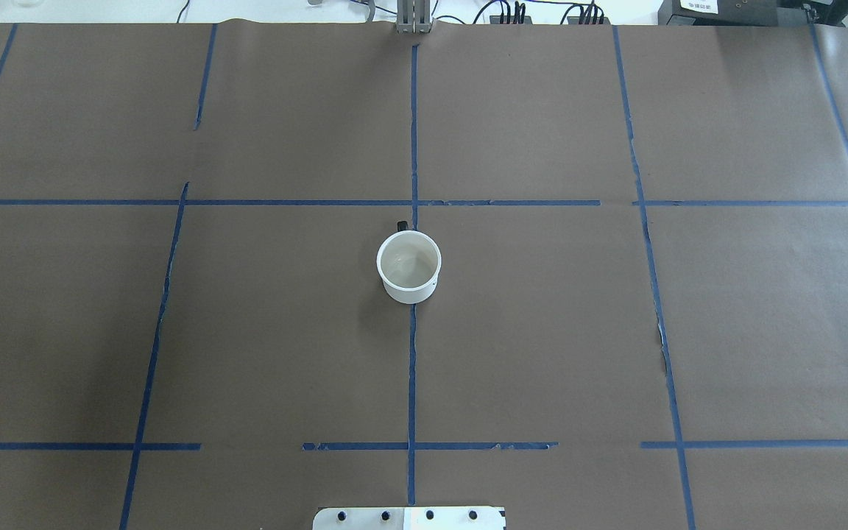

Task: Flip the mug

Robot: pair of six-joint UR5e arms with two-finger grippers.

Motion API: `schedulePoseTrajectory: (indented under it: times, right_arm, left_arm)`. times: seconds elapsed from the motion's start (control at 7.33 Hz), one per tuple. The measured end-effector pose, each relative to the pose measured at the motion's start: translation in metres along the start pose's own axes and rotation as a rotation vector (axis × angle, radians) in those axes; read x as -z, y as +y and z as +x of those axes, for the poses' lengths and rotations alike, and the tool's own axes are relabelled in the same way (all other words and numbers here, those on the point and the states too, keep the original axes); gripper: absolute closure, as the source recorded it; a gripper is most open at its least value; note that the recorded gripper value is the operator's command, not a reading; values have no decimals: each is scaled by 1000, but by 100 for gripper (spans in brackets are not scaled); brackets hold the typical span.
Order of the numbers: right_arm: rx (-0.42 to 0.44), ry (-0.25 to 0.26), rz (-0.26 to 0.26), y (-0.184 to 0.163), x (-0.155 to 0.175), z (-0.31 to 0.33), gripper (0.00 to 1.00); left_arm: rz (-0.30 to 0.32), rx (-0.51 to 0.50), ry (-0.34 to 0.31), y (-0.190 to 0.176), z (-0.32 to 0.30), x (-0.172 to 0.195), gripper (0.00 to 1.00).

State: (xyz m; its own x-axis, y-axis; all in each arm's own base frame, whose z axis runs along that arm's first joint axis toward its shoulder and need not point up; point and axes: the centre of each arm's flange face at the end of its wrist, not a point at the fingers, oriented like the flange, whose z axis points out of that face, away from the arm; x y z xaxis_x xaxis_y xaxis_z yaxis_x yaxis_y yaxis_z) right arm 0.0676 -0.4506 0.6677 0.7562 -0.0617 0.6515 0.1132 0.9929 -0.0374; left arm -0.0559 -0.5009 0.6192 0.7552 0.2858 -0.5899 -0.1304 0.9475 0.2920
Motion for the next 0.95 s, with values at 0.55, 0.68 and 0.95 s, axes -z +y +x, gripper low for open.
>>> schedulePoseTrajectory:
  times: [0.55,0.68,0.95]
  right_arm:
    - [0,0,0,0,0,0,0]
    - [0,0,0,0,0,0,0]
    - [0,0,0,0,0,0,0]
  left_arm:
    - [-88,100,85,21,-11,-6,0]
    - [-95,114,102,24,-13,-9,0]
    - [-116,137,113,30,-18,-17,0]
